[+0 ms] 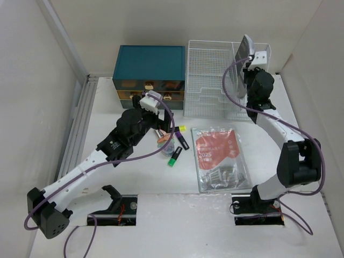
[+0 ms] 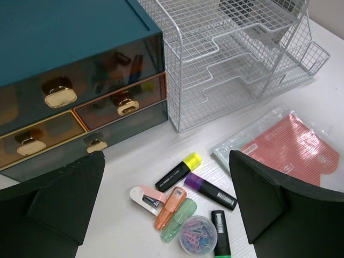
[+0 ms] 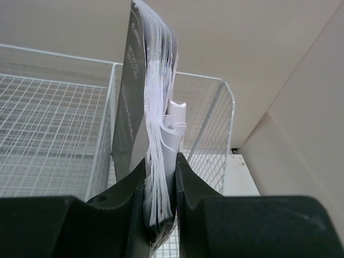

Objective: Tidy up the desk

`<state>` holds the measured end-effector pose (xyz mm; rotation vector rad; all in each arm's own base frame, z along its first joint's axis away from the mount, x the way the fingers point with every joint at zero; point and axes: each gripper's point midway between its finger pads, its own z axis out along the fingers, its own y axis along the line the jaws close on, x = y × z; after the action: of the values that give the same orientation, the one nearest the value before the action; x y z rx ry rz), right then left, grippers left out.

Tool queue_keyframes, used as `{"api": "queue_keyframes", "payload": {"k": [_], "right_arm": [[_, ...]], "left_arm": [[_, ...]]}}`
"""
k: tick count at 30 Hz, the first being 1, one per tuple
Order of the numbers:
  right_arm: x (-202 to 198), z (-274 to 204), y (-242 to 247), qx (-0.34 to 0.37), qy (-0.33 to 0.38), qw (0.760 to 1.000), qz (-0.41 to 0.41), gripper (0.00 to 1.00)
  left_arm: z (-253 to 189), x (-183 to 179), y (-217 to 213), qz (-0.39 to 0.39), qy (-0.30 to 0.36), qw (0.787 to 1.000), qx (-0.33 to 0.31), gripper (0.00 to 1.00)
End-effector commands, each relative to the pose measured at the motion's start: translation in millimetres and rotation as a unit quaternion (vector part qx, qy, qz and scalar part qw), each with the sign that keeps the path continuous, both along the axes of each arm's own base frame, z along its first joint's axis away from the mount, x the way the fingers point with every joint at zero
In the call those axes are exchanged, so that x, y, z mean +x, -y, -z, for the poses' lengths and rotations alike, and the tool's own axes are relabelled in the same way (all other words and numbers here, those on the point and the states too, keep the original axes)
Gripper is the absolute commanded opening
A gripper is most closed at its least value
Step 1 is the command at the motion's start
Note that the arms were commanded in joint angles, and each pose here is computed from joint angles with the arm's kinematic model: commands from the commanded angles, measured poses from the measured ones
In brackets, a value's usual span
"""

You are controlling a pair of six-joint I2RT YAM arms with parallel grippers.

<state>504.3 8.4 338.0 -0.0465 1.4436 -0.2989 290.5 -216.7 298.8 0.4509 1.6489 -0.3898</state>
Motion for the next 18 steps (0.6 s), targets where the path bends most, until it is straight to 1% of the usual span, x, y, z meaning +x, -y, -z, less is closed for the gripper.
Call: {"api": "queue_keyframes", "payload": {"k": [1, 4, 5, 6, 8, 12, 14, 15, 16, 17, 18], "right_arm": [[-7, -49, -17, 0.004, 0.127, 0.991, -0.039, 0.0], [-6, -37, -23, 0.015, 0.13, 0.99, -0.056, 0.0], [-3, -31, -25, 0.03, 0.126, 0.99, -0.06, 0.0], [-3, -31, -23, 0.036, 0.126, 0.99, -0.056, 0.0], [7, -11, -22, 0.044, 0.107, 0.992, -0.049, 0.0], [19, 14, -20, 0.049, 0.084, 0.995, -0.036, 0.0], [19, 16, -18, 0.049, 0.078, 0.995, -0.031, 0.0], [20, 20, -18, 0.048, 0.072, 0.996, -0.031, 0.02], [20, 24, -19, 0.048, 0.063, 0.996, -0.031, 0.08], [20, 26, -19, 0.047, 0.059, 0.997, -0.031, 0.18], [21, 27, -19, 0.046, 0.053, 0.997, -0.031, 0.36]], "left_arm": [[-4, 2, 1, -0.003, 0.01, 1.0, -0.002, 1.0], [2, 4, 0, -0.003, 0.003, 1.0, 0.003, 1.0], [2, 4, 0, -0.003, 0.003, 1.0, 0.003, 1.0], [5, 6, 1, -0.003, 0.0, 1.0, 0.006, 1.0], [5, 7, 0, -0.002, -0.001, 1.0, 0.006, 1.0], [5, 7, 0, -0.002, -0.001, 1.0, 0.006, 1.0], [5, 7, 0, -0.002, -0.001, 1.0, 0.006, 1.0], [5, 7, 0, -0.002, -0.001, 1.0, 0.006, 1.0], [5, 7, 0, -0.002, -0.001, 1.0, 0.006, 1.0], [5, 7, 0, -0.002, -0.001, 1.0, 0.006, 1.0], [5, 7, 0, -0.002, -0.001, 1.0, 0.006, 1.0]]}}
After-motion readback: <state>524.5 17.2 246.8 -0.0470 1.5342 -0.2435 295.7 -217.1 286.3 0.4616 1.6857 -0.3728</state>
